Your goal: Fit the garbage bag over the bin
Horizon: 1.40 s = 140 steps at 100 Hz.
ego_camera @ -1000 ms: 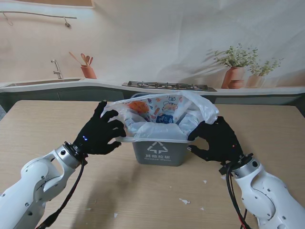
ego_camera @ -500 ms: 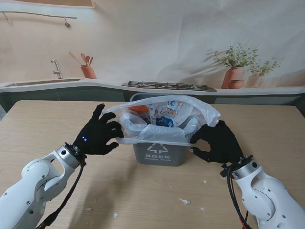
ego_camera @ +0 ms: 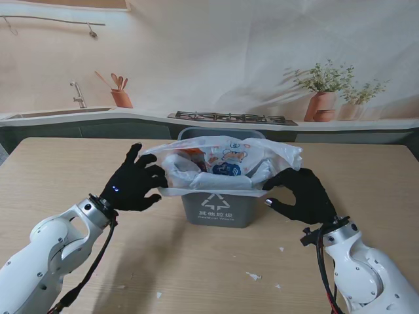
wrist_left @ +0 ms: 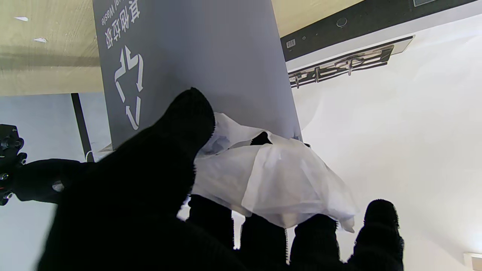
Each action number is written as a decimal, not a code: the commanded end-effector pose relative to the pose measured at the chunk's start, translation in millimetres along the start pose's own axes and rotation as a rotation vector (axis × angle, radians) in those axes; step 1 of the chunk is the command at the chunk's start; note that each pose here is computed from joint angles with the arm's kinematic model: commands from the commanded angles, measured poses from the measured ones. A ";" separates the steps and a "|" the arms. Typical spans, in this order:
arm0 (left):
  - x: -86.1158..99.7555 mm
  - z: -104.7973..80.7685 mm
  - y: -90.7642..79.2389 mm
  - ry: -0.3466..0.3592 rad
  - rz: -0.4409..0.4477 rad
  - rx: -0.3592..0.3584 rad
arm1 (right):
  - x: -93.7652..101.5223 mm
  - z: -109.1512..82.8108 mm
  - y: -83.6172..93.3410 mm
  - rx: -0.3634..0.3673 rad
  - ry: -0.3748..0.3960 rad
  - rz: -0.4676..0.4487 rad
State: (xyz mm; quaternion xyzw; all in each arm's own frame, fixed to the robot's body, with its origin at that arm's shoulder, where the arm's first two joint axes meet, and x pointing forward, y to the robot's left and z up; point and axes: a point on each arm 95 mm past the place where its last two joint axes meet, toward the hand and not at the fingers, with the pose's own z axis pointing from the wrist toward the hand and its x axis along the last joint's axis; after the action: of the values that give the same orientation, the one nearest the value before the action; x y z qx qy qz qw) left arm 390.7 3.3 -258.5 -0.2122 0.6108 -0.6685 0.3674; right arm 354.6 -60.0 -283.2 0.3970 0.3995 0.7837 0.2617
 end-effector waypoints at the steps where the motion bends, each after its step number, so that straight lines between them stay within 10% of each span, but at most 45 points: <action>1: -5.3 -2.4 4.3 -0.015 0.008 -0.023 | 0.6 -3.7 -4.0 -0.003 -0.018 0.014; 45: -3.5 -2.1 5.9 -0.017 0.004 -0.017 | 7.3 -11.2 5.6 -0.153 -0.043 0.147; 81: -1.1 0.6 6.1 -0.011 -0.003 -0.010 | 26.1 -13.3 9.3 -0.175 -0.169 0.488; 140: 1.9 2.3 6.6 -0.007 -0.012 -0.006 | 58.3 -2.8 35.0 -0.418 -0.050 0.585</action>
State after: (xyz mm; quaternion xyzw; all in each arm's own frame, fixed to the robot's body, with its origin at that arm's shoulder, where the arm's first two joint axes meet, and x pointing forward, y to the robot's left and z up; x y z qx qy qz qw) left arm 393.1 1.3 -262.4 -0.2145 0.6071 -0.6712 0.3673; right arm 320.9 -47.5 -233.3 0.4652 0.0743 0.8757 0.1061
